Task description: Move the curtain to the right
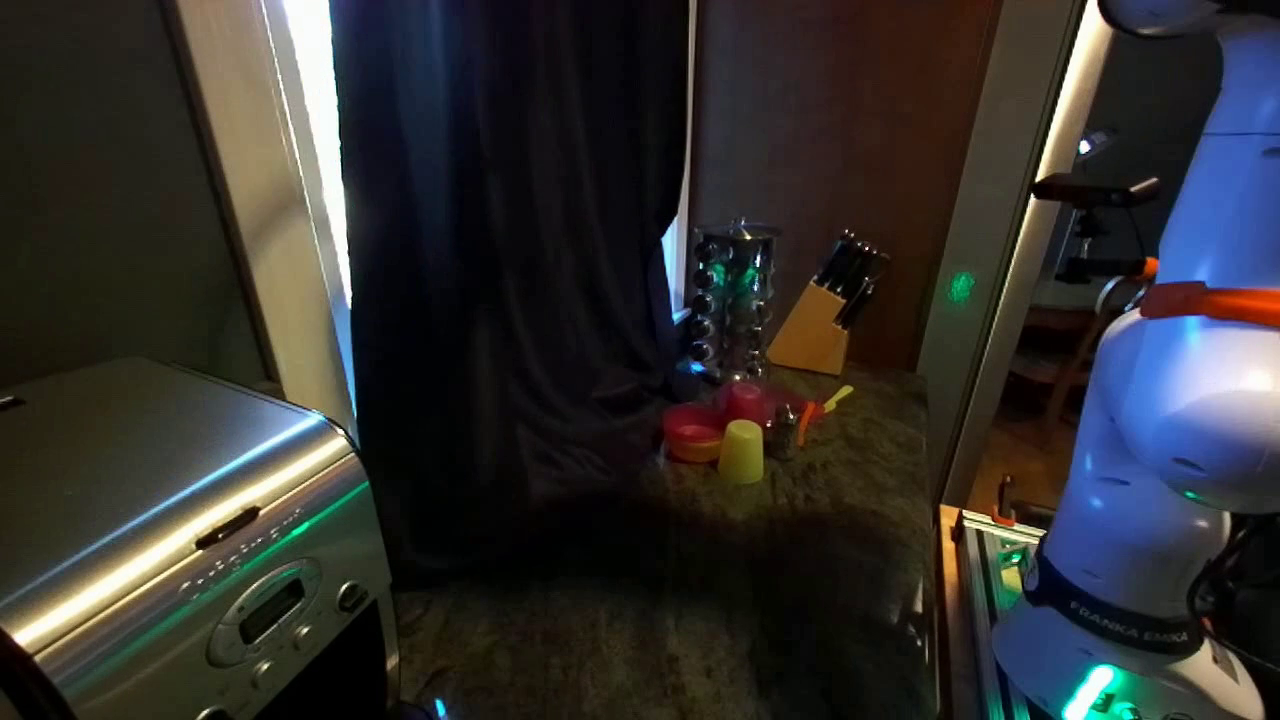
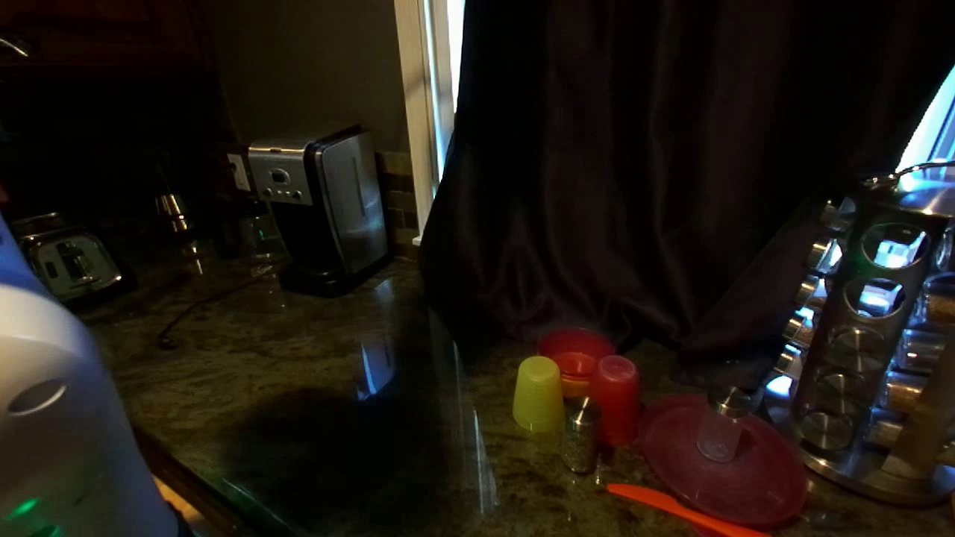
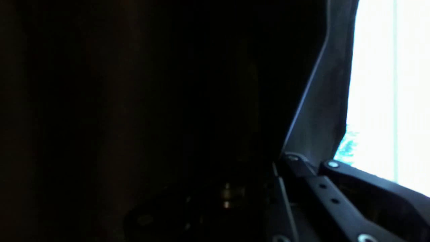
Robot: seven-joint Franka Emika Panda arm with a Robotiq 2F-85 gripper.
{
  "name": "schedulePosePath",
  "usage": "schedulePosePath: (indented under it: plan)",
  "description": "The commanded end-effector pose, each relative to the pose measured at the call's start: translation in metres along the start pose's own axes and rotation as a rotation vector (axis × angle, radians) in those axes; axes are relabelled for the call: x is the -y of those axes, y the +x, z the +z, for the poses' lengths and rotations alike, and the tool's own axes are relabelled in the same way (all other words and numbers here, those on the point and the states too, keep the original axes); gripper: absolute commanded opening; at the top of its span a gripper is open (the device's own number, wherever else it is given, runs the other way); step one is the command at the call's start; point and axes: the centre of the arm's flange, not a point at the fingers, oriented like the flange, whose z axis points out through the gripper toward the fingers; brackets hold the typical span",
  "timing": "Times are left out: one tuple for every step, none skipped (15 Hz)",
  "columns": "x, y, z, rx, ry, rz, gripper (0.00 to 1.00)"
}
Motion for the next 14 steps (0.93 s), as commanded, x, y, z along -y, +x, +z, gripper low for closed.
schedulePosePath:
  plan:
    - [-0.068,0.040,-0.011,-0.026,-0.118,0.122,0.00]
    - [-0.087,0.048,-0.015,-0.042,-0.154,0.151,0.00]
    - [-0.108,0.056,-0.019,-0.060,-0.189,0.188,0.00]
    - [-0.127,0.063,-0.025,-0.077,-0.227,0.220,0.00]
    - [-0.145,0.069,-0.031,-0.093,-0.259,0.254,0.00]
    - [-0.163,0.073,-0.036,-0.108,-0.299,0.284,0.00]
    - [-0.178,0.076,-0.041,-0.115,-0.331,0.312,0.00]
    - [-0.197,0.078,-0.045,-0.130,-0.373,0.342,0.00]
    - [-0.213,0.078,-0.049,-0.137,-0.413,0.362,0.00]
    - [-0.232,0.077,-0.052,-0.143,-0.455,0.384,0.00]
    - [-0.249,0.076,-0.057,-0.146,-0.493,0.405,0.00]
    - [-0.266,0.072,-0.056,-0.146,-0.535,0.427,0.00]
    - [-0.283,0.068,-0.059,-0.148,-0.578,0.451,0.00]
    - [-0.299,0.063,-0.061,-0.152,-0.616,0.476,0.00]
